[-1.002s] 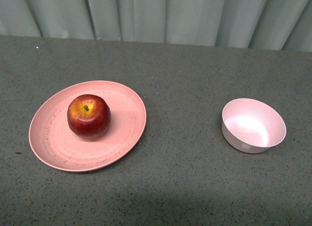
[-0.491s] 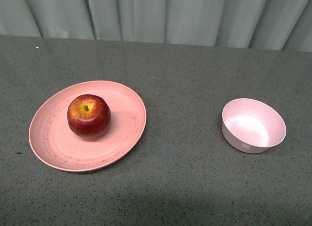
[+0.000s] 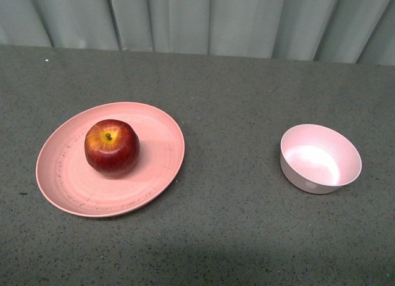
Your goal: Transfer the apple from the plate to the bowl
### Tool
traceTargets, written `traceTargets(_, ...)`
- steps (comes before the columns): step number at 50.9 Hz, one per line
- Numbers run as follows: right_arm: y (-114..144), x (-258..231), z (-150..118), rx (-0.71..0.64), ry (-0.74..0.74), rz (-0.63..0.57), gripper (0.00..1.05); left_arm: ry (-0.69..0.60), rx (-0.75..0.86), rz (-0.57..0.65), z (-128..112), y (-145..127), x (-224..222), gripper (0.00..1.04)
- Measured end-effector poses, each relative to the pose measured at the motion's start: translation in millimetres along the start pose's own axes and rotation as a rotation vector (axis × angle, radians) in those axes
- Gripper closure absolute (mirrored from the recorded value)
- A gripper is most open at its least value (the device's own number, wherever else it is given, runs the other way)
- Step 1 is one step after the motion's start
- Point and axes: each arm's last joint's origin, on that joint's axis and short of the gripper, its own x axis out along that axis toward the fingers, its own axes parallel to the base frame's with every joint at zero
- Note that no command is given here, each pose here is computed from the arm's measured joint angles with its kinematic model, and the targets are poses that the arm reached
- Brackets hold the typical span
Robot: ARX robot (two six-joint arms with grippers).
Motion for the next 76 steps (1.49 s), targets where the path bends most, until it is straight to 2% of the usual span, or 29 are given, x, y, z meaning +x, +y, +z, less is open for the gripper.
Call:
traceTargets(11, 5.9, 59.6, 11.1, -0.028, 0.160, 0.171, 0.09, 0.000, 0.000, 0.000, 0.0, 0.0, 0.0, 0.07)
traceTargets(20, 17.6, 113.6, -1.1, -0.049, 0.391, 0.284, 0.09, 0.000, 0.000, 0.000, 0.0, 0.0, 0.0, 0.07)
traceTargets(37, 51.6, 181.2, -30.2, -0.069, 0.698, 0.465, 0.09, 0.000, 0.000, 0.000, 0.0, 0.0, 0.0, 0.07)
traceTargets(56, 98.8, 210.6, -62.4, -0.157, 0.827, 0.581, 0.09, 0.000, 0.000, 0.000, 0.0, 0.0, 0.0, 0.07)
traceTargets(68, 109.1, 219.7, -76.3, -0.193, 0.868, 0.566, 0.10, 0.000, 0.000, 0.000, 0.0, 0.0, 0.0, 0.07)
traceTargets(76, 108.2, 220.8, -76.1, -0.204, 0.866, 0.554, 0.33, 0.000, 0.000, 0.000, 0.0, 0.0, 0.0, 0.07)
